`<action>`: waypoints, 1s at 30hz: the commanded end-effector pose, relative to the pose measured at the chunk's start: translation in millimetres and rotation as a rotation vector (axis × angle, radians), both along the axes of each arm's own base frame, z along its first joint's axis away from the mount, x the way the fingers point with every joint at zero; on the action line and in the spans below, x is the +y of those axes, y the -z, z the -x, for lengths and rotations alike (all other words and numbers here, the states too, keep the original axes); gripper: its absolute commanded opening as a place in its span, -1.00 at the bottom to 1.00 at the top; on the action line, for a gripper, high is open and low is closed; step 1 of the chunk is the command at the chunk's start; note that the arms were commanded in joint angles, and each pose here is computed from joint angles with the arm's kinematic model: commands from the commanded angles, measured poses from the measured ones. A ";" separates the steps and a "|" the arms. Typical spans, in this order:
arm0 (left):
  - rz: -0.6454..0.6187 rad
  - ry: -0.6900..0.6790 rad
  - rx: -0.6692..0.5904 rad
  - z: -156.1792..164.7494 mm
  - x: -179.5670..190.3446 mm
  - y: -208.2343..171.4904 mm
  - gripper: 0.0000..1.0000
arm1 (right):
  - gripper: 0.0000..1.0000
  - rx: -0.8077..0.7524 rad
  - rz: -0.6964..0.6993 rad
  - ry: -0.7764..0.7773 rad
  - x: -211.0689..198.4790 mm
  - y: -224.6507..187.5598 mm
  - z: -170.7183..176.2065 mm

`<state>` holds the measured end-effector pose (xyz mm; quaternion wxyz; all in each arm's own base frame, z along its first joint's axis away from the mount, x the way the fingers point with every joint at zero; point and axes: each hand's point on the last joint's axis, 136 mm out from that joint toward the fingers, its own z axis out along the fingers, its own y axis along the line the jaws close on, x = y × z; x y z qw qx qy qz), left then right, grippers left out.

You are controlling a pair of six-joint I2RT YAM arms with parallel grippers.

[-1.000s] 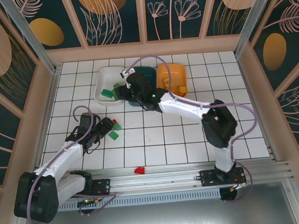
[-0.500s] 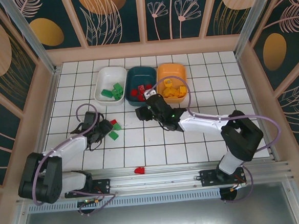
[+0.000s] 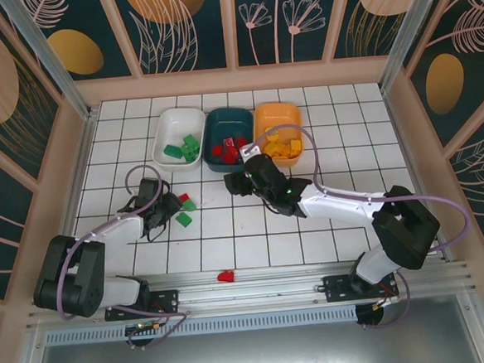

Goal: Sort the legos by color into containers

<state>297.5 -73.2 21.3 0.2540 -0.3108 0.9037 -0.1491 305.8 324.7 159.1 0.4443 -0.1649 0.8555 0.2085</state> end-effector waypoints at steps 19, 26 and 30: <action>-0.021 0.072 -0.056 -5.7 -3.3 -23.3 -0.25 | 0.42 -0.029 -0.050 0.039 -7.5 -9.6 1.8; -0.025 0.078 -0.094 -11.8 -4.1 -45.8 -0.24 | 0.42 -0.031 -0.053 0.044 -8.2 -10.8 1.5; -0.040 0.085 -0.152 -35.7 -7.4 -77.4 -0.21 | 0.42 -0.030 -0.049 0.046 -8.9 -9.9 1.0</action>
